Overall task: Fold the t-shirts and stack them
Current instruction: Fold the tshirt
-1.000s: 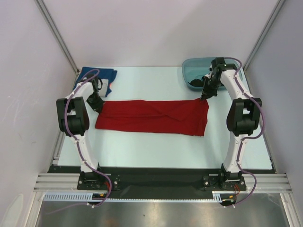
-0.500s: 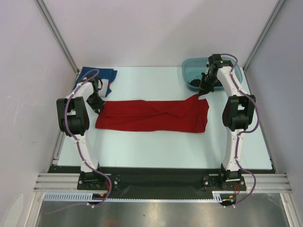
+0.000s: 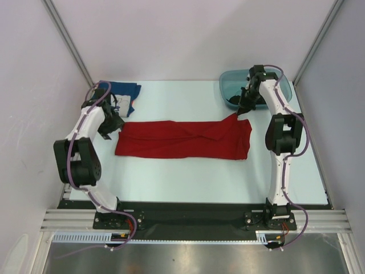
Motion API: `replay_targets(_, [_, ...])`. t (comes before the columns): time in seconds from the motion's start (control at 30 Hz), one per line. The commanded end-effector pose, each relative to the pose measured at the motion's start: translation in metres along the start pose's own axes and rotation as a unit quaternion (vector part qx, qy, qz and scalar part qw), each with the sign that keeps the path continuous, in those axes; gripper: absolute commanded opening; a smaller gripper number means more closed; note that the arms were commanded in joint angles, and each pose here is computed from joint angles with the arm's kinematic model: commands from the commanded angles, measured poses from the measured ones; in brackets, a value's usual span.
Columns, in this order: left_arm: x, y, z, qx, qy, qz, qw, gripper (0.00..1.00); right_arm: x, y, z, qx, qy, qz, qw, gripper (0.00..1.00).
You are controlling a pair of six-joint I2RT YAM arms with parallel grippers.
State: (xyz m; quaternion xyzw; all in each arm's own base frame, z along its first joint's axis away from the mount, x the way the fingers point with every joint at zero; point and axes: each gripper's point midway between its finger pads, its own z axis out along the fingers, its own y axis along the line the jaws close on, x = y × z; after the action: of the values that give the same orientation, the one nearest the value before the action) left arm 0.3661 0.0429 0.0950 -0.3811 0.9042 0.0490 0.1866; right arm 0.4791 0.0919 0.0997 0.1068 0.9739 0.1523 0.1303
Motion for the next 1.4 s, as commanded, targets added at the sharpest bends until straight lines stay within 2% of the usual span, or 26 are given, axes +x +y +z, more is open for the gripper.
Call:
replay_targets(0.0, [-0.004,-0.005,-0.024,0.050,-0.031,-0.010,0.998,0.68,-0.015,0.019,0.005,-0.028,-0.014,-0.003,1.000,0.09])
replay_targets(0.17, [0.008,-0.014,-0.024,0.094,-0.026,0.005,0.995,0.68,-0.005,0.022,0.022,-0.022,0.014,-0.008,1.000,0.10])
replay_targets(0.27, [0.017,-0.022,-0.024,0.121,-0.017,0.015,0.992,0.67,-0.002,0.017,0.022,-0.010,0.016,-0.004,1.000,0.35])
replay_targets(0.3, [0.020,-0.027,-0.025,0.137,-0.014,0.017,0.990,0.67,-0.002,0.019,0.016,-0.011,0.012,-0.007,1.000,0.49])
replay_targets(0.33, [0.024,-0.029,-0.024,0.138,-0.012,0.021,0.990,0.67,0.003,0.016,0.012,-0.004,0.019,-0.010,1.000,0.56])
replay_targets(0.37, [0.028,-0.033,-0.025,0.150,-0.002,0.024,0.988,0.66,0.005,0.009,0.008,0.015,0.019,-0.012,1.000,0.68])
replay_targets(0.43, [0.035,-0.041,-0.025,0.165,0.009,0.028,0.986,0.62,0.013,0.006,-0.017,0.030,0.017,-0.026,0.999,0.70])
replay_targets(0.47, [0.037,-0.043,-0.024,0.169,0.012,0.030,0.985,0.61,0.031,-0.007,-0.014,0.051,0.037,-0.023,0.998,0.71])
replay_targets(0.5, [0.039,-0.045,-0.023,0.173,0.018,0.027,0.984,0.60,0.033,-0.001,-0.043,0.045,0.011,-0.029,0.999,0.71])
replay_targets(0.53, [0.045,-0.047,-0.019,0.176,0.033,0.027,0.984,0.56,0.041,-0.003,-0.045,0.044,0.010,-0.027,0.999,0.71])
replay_targets(0.57, [0.046,-0.048,-0.017,0.178,0.039,0.025,0.983,0.53,0.068,-0.013,-0.038,0.046,0.043,-0.017,0.998,0.71])
replay_targets(0.6, [0.049,-0.050,-0.015,0.180,0.044,0.025,0.982,0.50,0.081,-0.009,-0.054,0.035,0.037,-0.016,0.999,0.71])
replay_targets(0.67, [0.056,-0.049,-0.007,0.176,0.060,0.020,0.982,0.45,0.103,-0.002,-0.054,0.006,0.047,-0.013,0.999,0.72])
replay_targets(0.7, [0.057,-0.051,-0.006,0.178,0.064,0.020,0.982,0.44,0.131,-0.013,-0.044,0.014,0.079,-0.004,0.997,0.73])
replay_targets(0.73, [0.059,-0.051,-0.004,0.176,0.069,0.019,0.982,0.43,0.132,-0.010,-0.051,0.005,0.056,-0.011,0.998,0.76])
replay_targets(0.8, [0.064,-0.050,0.002,0.172,0.081,0.018,0.982,0.42,0.153,-0.016,-0.044,0.012,0.068,-0.011,0.998,0.82])
replay_targets(0.93, [0.073,-0.046,0.014,0.153,0.105,0.012,0.983,0.38,0.159,-0.015,-0.034,0.003,0.056,-0.019,0.998,0.79])
replay_targets(1.03, [0.080,-0.042,0.023,0.137,0.122,0.013,0.983,0.36,0.167,-0.020,-0.022,0.003,0.065,-0.015,0.998,0.70])
replay_targets(1.07, [0.081,-0.041,0.024,0.135,0.124,0.014,0.983,0.36,0.168,-0.023,-0.018,0.006,0.068,-0.015,0.998,0.62])
replay_targets(1.17, [0.085,-0.036,0.029,0.123,0.132,0.016,0.983,0.34,0.169,-0.035,-0.013,0.035,0.066,-0.018,0.997,0.50])
replay_targets(1.37, [0.085,-0.024,0.037,0.107,0.137,0.015,0.985,0.31,0.166,-0.053,-0.016,0.083,0.061,-0.035,0.994,0.49])
